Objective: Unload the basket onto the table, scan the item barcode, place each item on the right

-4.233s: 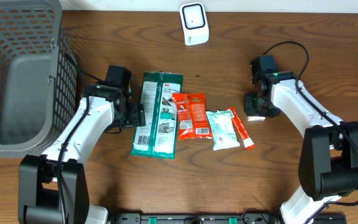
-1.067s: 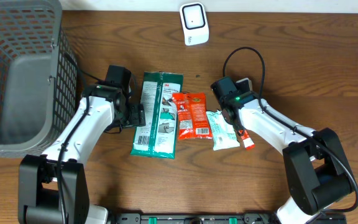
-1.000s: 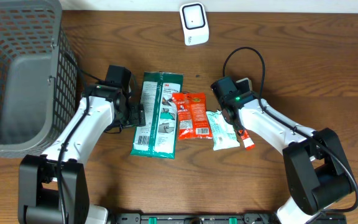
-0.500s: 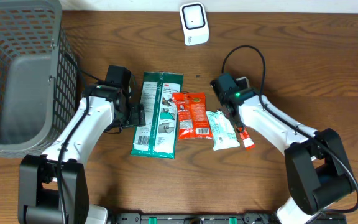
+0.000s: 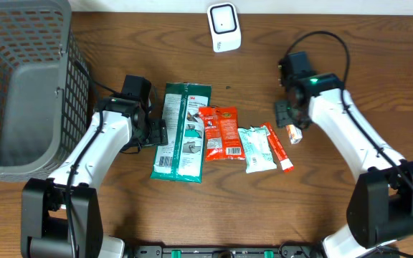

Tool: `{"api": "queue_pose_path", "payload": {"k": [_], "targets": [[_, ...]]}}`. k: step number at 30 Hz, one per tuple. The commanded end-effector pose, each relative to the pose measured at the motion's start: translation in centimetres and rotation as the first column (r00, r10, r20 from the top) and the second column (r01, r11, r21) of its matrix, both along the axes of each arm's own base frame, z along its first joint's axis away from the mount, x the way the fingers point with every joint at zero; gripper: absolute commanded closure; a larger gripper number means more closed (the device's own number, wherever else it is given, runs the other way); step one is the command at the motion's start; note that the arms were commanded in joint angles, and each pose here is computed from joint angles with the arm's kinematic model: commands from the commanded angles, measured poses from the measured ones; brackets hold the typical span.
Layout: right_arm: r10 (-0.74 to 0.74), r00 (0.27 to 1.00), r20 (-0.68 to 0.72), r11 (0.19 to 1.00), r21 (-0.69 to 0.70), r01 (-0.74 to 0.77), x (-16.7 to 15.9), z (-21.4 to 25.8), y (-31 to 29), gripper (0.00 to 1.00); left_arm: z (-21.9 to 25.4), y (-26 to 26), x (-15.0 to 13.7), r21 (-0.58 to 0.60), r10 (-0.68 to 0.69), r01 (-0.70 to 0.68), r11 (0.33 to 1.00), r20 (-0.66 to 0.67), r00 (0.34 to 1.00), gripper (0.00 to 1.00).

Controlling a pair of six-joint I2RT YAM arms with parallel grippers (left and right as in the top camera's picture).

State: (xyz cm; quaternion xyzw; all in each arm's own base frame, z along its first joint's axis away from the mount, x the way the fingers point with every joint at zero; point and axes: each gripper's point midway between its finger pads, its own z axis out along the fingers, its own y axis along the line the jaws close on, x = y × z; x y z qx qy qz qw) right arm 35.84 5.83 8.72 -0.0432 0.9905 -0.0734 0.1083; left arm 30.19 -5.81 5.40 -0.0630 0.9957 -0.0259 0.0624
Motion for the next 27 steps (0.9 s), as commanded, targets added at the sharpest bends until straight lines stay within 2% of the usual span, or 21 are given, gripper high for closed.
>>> {"api": "queue_pose_path", "payload": {"k": [1,5,11,17,22,27], "targets": [[-0.012,0.999,-0.046,0.998,0.064,0.015,-1.0,-1.2,-1.2,0.34,0.1,0.1,0.1,0.008,0.004,-0.004,1.000,0.004,1.000,0.14],[0.066,0.996,-0.063,0.993,0.103,-0.059,-1.5,-2.7,-0.9,0.34,0.1,0.1,0.1,0.007,0.004,-0.004,1.000,0.004,1.000,0.14],[0.075,0.996,-0.050,0.992,0.102,-0.070,-1.8,-4.4,-0.8,0.39,0.1,0.1,0.1,0.008,0.004,-0.004,1.000,0.004,1.000,0.14],[0.076,0.996,-0.039,0.992,0.107,-0.071,-1.9,-5.3,-0.6,0.51,0.1,0.1,0.1,0.007,0.004,-0.004,1.000,0.004,1.000,0.14],[0.078,0.996,-0.032,0.992,0.107,-0.074,-2.0,-5.7,-0.6,0.69,0.1,0.1,0.1,0.007,0.004,-0.004,1.000,0.004,1.000,0.14],[0.074,0.997,-0.020,0.993,0.089,-0.072,-1.8,-5.4,-0.9,0.74,0.1,0.1,0.1,0.007,0.004,-0.004,1.000,0.004,1.000,0.14]]}}
